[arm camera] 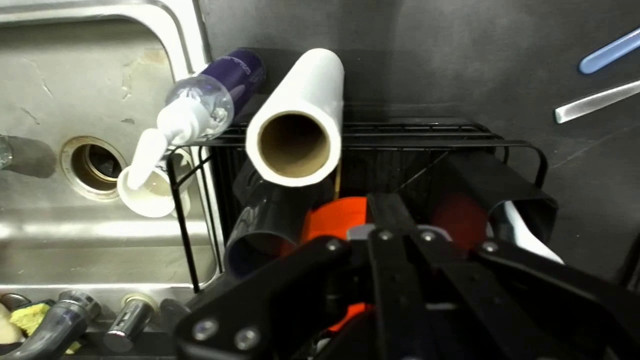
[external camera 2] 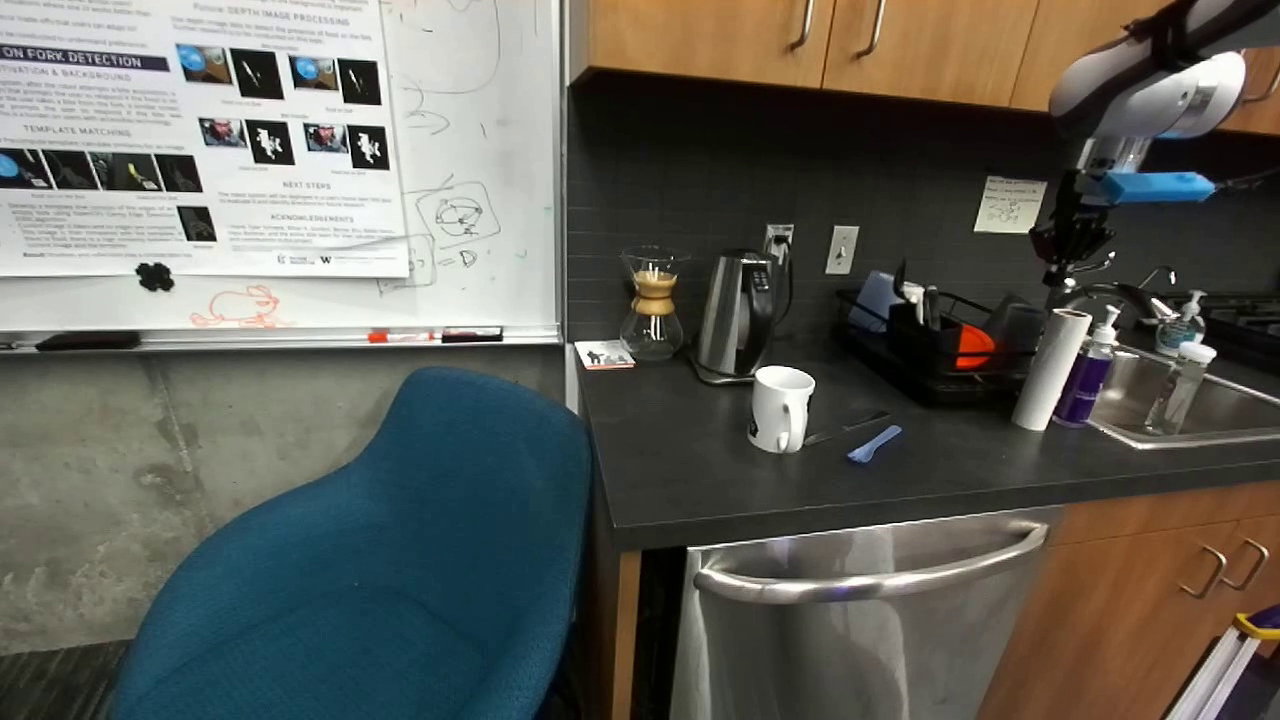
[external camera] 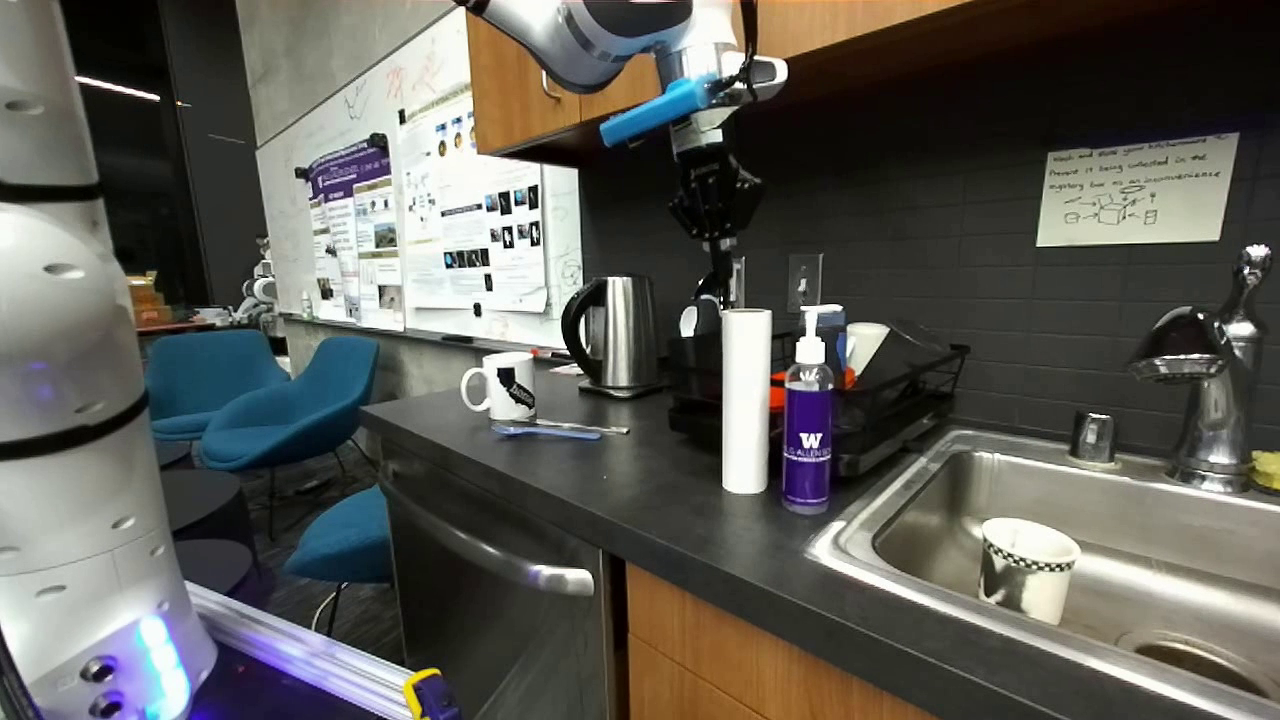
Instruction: Move the tissue roll to the right
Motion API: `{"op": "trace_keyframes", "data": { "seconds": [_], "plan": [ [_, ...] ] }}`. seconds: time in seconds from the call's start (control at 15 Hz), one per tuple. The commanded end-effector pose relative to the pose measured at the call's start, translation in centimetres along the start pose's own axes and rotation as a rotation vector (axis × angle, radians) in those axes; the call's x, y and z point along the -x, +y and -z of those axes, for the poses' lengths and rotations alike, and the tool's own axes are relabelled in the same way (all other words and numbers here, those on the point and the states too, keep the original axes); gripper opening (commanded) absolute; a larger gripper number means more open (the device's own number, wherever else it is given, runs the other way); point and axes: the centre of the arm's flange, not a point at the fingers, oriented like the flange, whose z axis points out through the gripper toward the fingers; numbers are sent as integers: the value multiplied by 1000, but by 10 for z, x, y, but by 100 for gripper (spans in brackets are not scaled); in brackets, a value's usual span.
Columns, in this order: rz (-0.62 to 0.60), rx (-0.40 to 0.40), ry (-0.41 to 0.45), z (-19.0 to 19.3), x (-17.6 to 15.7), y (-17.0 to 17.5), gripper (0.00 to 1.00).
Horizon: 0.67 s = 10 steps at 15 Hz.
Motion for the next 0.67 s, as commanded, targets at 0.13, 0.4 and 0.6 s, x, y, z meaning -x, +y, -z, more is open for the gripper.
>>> {"op": "trace_keyframes", "data": {
  "seconds": [0.13, 0.4, 0.6],
  "plan": [
    [82, -48, 31, 9, 34, -50, 0],
    [134, -61, 49, 17, 46, -79, 0],
    [175, -73, 50, 20, 54, -98, 0]
  ]
}}
